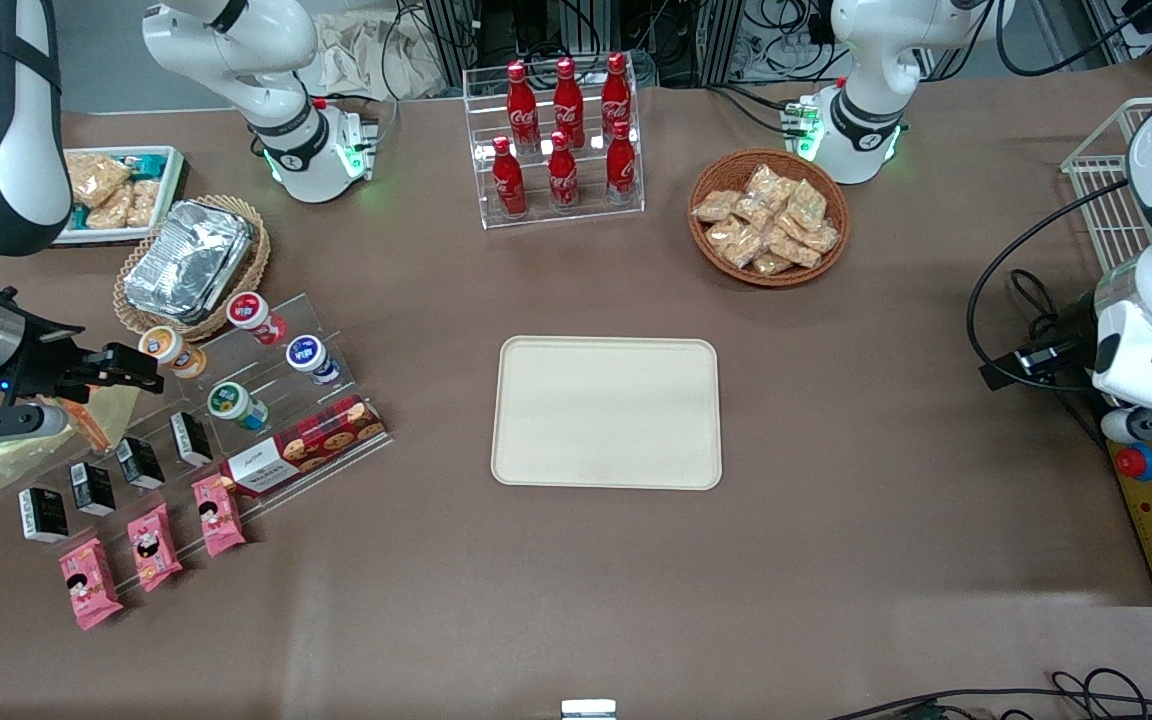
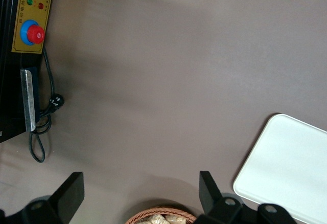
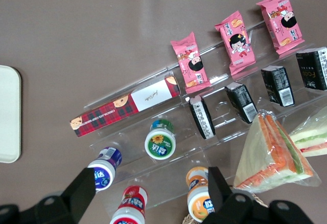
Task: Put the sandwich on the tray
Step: 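Move the right gripper toward the wrapped triangular sandwiches on the acrylic rack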
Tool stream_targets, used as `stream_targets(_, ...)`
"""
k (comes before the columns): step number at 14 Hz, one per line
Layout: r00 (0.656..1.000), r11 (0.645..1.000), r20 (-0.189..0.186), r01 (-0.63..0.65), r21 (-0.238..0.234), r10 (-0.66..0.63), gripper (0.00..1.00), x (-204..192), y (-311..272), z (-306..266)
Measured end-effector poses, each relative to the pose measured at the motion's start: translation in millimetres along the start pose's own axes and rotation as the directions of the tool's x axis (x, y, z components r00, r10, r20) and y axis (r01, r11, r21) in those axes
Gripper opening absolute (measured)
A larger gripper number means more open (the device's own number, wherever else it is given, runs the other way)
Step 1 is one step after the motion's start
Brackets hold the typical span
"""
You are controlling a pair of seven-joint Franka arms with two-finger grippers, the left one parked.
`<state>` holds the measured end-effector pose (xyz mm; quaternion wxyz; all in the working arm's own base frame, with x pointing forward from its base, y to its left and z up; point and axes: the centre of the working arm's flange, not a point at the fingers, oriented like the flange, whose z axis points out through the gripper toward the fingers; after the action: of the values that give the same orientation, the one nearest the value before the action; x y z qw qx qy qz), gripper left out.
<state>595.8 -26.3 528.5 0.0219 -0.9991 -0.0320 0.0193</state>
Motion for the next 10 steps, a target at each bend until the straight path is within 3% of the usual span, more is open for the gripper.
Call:
stream_targets(6,1.0,1.0,0.0,0.002,0.001,-0.002,0.98,0.2,-1.3,-0.3)
stream_targets(10,0.999,1.0,0.037,0.0,0.006,0.0,0.98,-4.0,-0.9,2.9)
